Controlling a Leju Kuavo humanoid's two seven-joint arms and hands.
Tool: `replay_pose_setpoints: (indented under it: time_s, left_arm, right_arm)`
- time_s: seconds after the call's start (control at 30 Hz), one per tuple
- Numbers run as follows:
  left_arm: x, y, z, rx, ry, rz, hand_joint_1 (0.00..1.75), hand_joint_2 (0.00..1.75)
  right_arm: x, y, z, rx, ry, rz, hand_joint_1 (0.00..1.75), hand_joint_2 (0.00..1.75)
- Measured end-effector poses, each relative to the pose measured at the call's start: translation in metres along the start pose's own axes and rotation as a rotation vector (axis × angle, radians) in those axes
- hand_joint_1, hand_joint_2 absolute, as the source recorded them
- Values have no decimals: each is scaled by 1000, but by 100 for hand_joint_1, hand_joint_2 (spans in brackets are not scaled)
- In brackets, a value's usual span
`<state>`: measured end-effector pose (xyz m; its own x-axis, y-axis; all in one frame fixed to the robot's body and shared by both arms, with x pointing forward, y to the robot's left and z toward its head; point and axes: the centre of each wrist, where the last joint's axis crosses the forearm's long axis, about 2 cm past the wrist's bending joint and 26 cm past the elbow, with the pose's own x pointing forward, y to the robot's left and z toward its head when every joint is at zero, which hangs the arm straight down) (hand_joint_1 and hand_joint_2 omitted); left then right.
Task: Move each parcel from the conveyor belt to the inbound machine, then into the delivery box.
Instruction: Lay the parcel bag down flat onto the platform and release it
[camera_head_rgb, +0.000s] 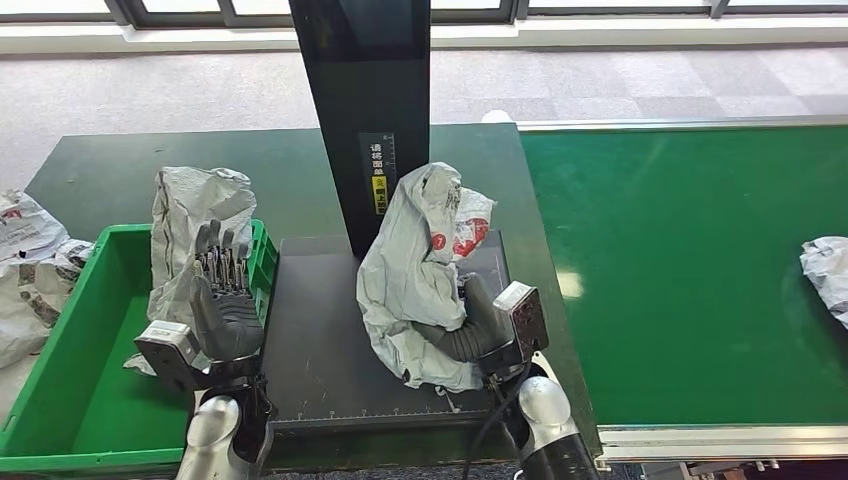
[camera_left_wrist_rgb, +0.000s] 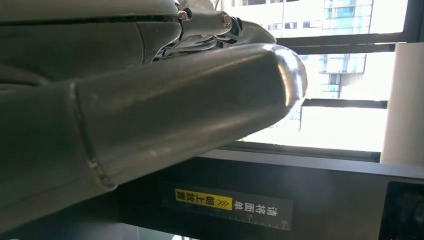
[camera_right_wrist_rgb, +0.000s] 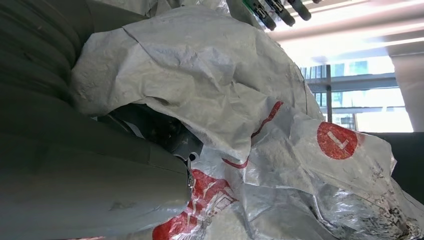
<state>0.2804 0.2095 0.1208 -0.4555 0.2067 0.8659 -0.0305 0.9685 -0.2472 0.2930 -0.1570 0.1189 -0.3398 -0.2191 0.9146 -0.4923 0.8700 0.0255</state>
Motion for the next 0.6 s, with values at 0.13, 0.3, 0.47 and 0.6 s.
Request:
replay_pose_setpoints:
  time_s: [0.13, 0.3, 0.47, 0.6]
  left_arm:
    - [-2, 0, 1, -1, 10, -1, 0, 0]
    - [-4, 1, 2, 1, 23, 3, 0, 0]
    - [-3, 2, 1, 8, 42, 3, 0, 0]
    - [-2, 2, 0, 13, 54, 14, 0, 0]
  right_arm:
    - [-3, 3, -1, 29, 27, -24, 175, 175]
    - [-15, 7, -6, 83, 155, 114, 7, 175]
    - [-28, 8, -11, 122, 284, 371, 0, 0]
    - [-36, 14, 2, 187, 383, 526, 0, 0]
